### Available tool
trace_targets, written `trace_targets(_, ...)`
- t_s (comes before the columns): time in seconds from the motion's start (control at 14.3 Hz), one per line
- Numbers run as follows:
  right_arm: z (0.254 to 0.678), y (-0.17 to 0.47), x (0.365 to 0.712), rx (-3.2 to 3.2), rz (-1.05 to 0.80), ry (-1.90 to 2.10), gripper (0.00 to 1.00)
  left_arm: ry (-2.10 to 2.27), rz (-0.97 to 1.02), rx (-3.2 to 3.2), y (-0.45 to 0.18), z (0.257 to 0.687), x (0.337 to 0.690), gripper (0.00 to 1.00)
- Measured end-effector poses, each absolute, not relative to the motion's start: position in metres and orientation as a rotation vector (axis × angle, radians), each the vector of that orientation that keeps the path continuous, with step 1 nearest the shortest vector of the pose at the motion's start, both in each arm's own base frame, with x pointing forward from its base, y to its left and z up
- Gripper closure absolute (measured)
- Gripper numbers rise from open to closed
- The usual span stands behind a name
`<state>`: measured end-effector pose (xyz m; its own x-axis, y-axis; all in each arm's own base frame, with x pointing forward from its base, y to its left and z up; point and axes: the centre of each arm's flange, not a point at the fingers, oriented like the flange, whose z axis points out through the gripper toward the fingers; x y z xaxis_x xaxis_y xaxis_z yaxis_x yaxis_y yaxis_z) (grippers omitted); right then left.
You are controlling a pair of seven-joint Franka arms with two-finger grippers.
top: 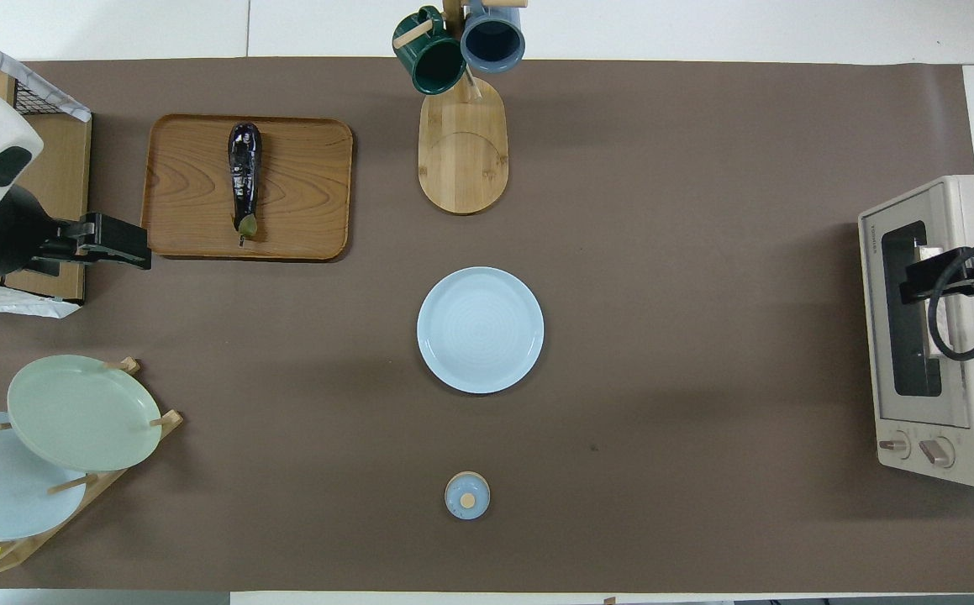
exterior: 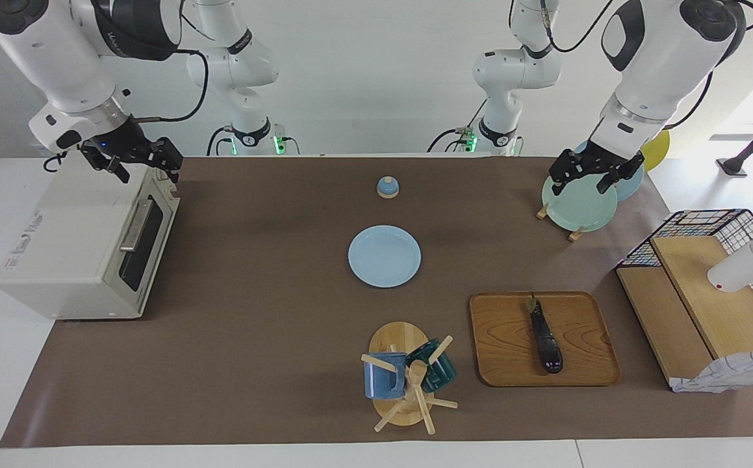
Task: Put eggplant into oven
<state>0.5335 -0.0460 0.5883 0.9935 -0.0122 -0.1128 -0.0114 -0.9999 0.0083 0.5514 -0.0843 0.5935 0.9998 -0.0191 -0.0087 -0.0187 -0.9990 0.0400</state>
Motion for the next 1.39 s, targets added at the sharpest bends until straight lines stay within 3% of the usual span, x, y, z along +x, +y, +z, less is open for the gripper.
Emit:
trace_targets(0.28,0.588,-0.046,0.533,3.129,-0.177,-0.019,0.00,-0.014,0.024,3.085,-0.086,0.557,0.580,0.00)
trace_targets(0.91,0.588,-0.046,0.533,3.129,-0.177,-0.019,0.00,-0.001,0.116,3.051,-0.108,0.351,0.698,0.00)
trace_targets(1.05,0.588,-0.046,0.533,3.129,-0.177,-0.019,0.00,-0.038,0.177,3.065,-0.116,0.329,0.711,0.00)
trace_targets(1.39,0.588,-0.048,0.533,3.129,-0.181,-0.024,0.00,-0.120,0.194,3.080,-0.114,0.321,0.713,0.00)
